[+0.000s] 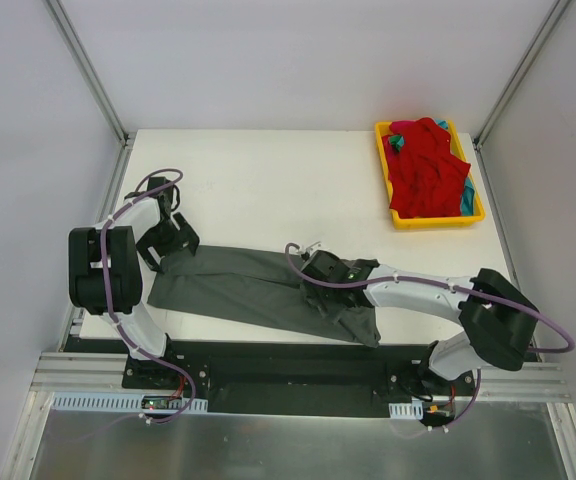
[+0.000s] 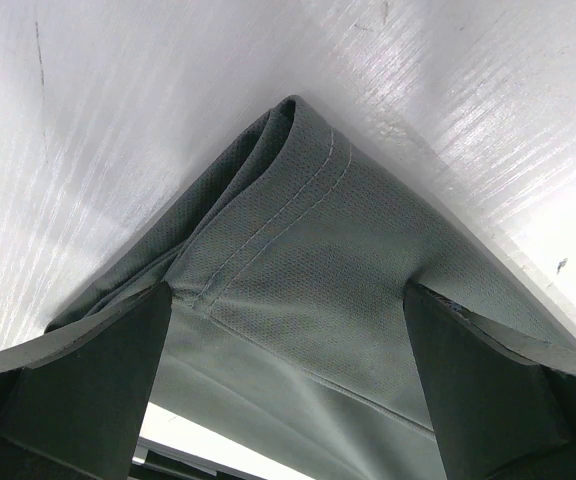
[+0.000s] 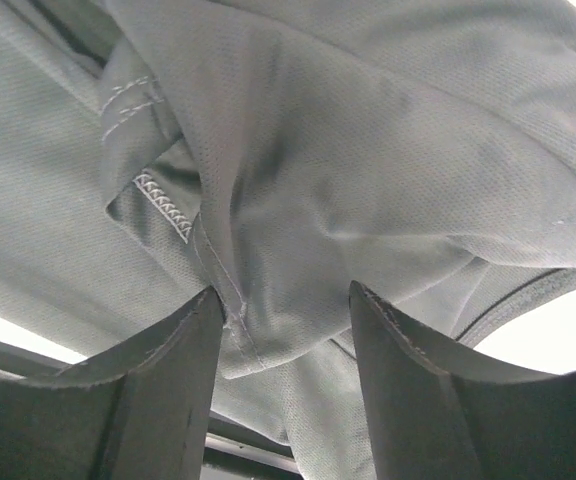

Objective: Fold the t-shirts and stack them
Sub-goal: Fold the other side of the tshirt into a rectangle

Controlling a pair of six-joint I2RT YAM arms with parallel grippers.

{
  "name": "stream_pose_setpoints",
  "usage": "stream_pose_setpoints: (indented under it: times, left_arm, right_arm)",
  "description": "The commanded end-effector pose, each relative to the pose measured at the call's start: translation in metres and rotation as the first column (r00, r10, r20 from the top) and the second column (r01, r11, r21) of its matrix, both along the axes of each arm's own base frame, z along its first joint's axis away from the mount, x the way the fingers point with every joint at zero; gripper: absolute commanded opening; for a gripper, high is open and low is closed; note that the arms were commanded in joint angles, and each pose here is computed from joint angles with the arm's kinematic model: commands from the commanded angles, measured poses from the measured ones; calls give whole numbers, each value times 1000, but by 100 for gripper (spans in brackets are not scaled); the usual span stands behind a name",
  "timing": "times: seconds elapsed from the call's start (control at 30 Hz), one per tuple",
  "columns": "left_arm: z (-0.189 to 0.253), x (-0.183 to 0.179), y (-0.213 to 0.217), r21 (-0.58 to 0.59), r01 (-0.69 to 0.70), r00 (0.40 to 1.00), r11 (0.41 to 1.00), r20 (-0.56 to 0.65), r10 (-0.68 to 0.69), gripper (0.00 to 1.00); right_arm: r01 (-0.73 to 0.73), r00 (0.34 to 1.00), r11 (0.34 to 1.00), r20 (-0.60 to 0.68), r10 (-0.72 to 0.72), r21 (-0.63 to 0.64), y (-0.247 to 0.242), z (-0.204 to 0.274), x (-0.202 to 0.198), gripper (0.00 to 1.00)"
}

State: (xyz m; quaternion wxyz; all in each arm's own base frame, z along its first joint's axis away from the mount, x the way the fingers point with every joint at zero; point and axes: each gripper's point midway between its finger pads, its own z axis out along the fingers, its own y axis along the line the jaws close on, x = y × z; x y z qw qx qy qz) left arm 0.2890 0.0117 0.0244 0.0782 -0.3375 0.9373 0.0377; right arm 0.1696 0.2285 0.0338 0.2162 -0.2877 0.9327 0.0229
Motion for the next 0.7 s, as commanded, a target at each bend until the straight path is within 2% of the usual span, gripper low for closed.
stream_pose_setpoints:
  times: [0.0,0.17,0.3,0.67]
  left_arm:
    - [6,3,5,20,-16,1000,1000,-1,16,99]
    - [6,2,5,23,-13,1000,1000,0,13,99]
    - [6,3,6,23,-12,1000,1000,-4,12,99]
    - [7,3,10,44,-8,1000,999,-3,8,99]
  right_arm:
    - [69,996,997,64,-66,-36,-11,10,8,50]
    - [97,992,992,87,-90,-81,-26,15,7,29]
    - [109,992,990,73,-103,-86,-33,13,2,21]
    - [131,991,983,43,-127,-128,-55,12,-14,18]
